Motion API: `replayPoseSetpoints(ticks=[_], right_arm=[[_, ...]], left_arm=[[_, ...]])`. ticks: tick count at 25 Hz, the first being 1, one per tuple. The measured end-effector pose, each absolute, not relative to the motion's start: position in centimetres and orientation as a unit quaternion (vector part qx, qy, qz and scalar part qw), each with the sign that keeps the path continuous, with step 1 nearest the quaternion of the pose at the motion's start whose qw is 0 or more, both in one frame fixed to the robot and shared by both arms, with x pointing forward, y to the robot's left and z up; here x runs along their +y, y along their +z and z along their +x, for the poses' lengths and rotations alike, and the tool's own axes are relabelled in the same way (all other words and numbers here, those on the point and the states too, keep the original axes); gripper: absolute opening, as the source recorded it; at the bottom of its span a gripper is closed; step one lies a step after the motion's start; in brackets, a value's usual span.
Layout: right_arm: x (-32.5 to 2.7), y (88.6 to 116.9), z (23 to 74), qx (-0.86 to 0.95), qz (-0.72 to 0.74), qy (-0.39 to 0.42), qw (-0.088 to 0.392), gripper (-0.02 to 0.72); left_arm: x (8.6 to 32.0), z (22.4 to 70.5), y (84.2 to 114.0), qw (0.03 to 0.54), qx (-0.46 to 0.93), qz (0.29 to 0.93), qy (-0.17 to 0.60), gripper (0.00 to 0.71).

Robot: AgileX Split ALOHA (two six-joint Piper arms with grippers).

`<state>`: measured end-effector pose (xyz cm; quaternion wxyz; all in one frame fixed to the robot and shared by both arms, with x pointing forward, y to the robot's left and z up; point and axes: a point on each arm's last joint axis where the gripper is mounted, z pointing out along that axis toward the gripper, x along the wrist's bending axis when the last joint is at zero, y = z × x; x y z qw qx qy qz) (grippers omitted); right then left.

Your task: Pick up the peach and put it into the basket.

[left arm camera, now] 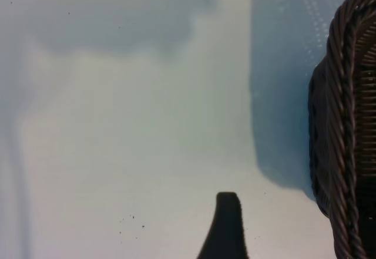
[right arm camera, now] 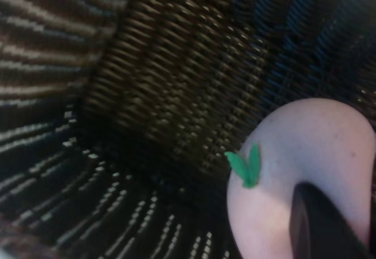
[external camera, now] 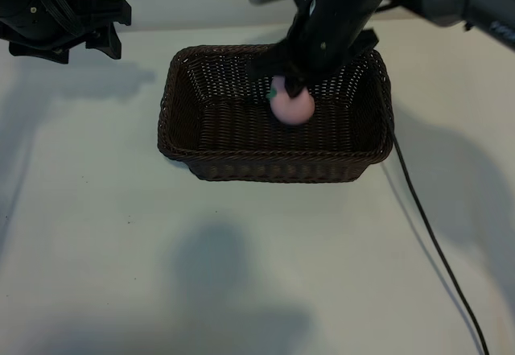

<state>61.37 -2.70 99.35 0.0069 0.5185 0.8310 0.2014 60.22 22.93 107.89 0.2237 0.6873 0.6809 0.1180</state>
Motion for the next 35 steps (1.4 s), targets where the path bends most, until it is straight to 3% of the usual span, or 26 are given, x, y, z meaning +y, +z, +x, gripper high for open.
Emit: replayPoseSetpoints(ticks=[3, 6, 12, 15, 22, 27, 35], right_arm=[[-2.5, 97.7, 61.6, 0.833, 0.521, 0.184, 0.001, 0.054], [-2.5, 97.4, 61.7, 0.833, 0.522, 0.181, -0.001, 0.117], [-2.9, 99.1, 61.2, 0.834, 0.52, 0.182, 0.006, 0.399], [-3.3, 100.4, 60.7, 0.837, 0.518, 0.177, 0.007, 0.492], [-5.7, 103.9, 60.8, 0.831, 0.529, 0.173, 0.018, 0.516], [-9.6, 105.7, 61.7, 0.812, 0.561, 0.161, 0.031, 0.516], [-12.2, 106.4, 62.4, 0.8, 0.581, 0.146, 0.042, 0.515]], left_arm=[[22.9, 60.2, 107.9, 0.223, 0.681, 0.687, 0.118, 0.588], [22.9, 60.2, 107.9, 0.222, 0.681, 0.688, 0.117, 0.588], [22.9, 60.2, 107.9, 0.221, 0.681, 0.689, 0.116, 0.588], [22.9, 60.2, 107.9, 0.221, 0.68, 0.689, 0.116, 0.588], [22.9, 60.2, 107.9, 0.221, 0.681, 0.689, 0.116, 0.588], [22.9, 60.2, 107.9, 0.221, 0.681, 0.689, 0.116, 0.588], [22.9, 60.2, 107.9, 0.221, 0.681, 0.689, 0.116, 0.588]])
